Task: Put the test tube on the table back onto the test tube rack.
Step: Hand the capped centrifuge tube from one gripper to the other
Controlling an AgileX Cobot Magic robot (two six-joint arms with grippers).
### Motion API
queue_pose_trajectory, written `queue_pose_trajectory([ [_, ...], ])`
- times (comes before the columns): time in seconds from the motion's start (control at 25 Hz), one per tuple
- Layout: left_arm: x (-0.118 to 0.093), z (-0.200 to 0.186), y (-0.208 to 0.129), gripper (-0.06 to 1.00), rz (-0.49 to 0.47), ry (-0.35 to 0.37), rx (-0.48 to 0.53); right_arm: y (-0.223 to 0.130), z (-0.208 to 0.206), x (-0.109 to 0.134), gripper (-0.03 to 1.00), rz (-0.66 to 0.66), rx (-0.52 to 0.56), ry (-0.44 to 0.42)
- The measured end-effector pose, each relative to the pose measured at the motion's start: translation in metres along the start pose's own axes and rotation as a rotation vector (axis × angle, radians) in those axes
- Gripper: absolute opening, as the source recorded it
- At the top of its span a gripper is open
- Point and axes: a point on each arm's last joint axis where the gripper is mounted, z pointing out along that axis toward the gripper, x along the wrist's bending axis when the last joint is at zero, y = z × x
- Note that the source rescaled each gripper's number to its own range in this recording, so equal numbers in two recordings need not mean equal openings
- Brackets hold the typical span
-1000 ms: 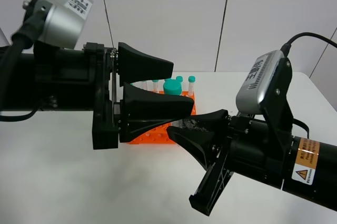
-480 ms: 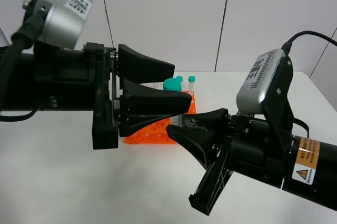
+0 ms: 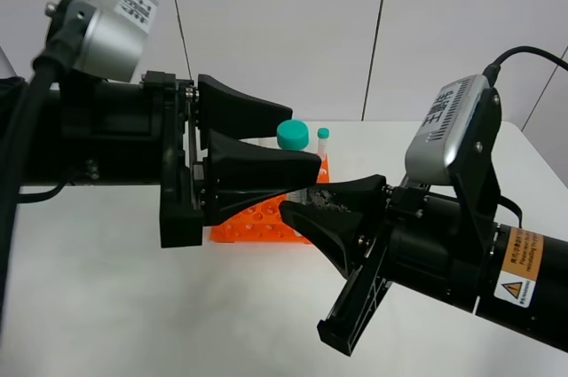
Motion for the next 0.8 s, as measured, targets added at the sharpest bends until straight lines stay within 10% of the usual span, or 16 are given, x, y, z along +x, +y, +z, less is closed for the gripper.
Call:
queue_pose_trajectory([
  [0.8, 0.0014, 0.0001, 0.0091, 0.58, 0.041, 0.007, -0.022, -0.0015, 0.0015, 0.0003, 0.01, 0.0, 0.007, 0.001],
])
